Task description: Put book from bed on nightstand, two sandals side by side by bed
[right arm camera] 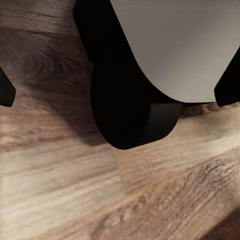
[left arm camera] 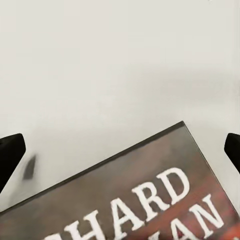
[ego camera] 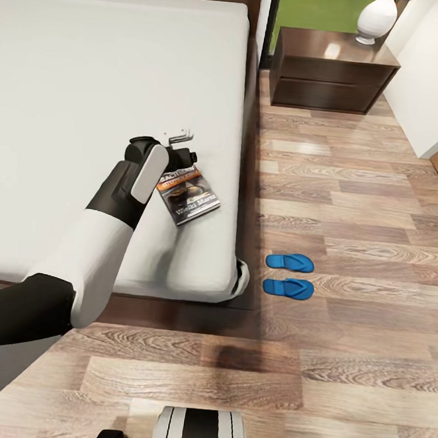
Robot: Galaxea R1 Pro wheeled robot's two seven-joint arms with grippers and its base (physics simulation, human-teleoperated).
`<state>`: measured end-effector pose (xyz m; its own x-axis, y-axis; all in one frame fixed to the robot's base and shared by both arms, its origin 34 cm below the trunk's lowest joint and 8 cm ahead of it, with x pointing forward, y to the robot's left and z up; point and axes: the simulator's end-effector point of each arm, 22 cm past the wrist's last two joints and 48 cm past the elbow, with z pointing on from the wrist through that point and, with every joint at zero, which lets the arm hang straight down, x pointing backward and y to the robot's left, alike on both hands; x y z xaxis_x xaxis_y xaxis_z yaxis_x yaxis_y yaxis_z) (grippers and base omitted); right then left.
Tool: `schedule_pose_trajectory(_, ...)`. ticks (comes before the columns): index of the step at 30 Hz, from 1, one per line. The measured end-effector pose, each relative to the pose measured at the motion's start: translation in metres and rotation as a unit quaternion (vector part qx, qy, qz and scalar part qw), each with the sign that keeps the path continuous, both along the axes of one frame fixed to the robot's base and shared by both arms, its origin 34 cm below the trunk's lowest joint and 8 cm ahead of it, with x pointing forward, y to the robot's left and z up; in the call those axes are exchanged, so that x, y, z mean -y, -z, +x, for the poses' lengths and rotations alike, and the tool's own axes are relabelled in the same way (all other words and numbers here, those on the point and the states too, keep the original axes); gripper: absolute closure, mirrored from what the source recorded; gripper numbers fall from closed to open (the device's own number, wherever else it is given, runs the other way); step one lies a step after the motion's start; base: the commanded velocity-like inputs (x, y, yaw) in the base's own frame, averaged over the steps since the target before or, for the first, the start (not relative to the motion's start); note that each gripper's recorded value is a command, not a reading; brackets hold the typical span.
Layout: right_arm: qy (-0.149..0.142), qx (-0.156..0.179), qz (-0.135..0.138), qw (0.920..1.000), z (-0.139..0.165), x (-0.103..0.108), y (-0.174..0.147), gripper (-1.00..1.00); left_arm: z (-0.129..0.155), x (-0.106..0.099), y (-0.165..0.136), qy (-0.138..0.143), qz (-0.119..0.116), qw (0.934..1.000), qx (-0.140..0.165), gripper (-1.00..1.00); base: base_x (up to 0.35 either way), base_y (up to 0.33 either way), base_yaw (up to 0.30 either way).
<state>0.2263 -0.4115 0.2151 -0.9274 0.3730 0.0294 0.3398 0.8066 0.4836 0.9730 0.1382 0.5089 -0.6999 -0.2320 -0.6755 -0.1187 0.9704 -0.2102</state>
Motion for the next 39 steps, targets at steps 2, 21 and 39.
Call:
schedule_pose_trajectory(2, 0.0, 0.0, 0.0, 1.0, 0.0, 0.0, 0.0, -1.0, 0.0, 0.0001, 0.0, 0.0, 0.0, 1.0, 0.0, -1.0, -0.032, 0.0, 0.0)
schedule_pose_trajectory(21, 0.0, 0.0, 0.0, 1.0, 0.0, 0.0, 0.0001, -1.0, 0.0001, -0.0001, 0.0004, 0.0, -0.001, 1.0, 0.0, -1.0, -0.095, 0.0, 0.0)
schedule_pose_trajectory(39, 0.0, 0.0, 0.0, 1.0, 0.0, 0.0, 0.0, -1.0, -0.0002, -0.0001, 0.0005, 0.0, -0.001, 1.0, 0.0, -1.0, -0.123, 0.0, 0.0)
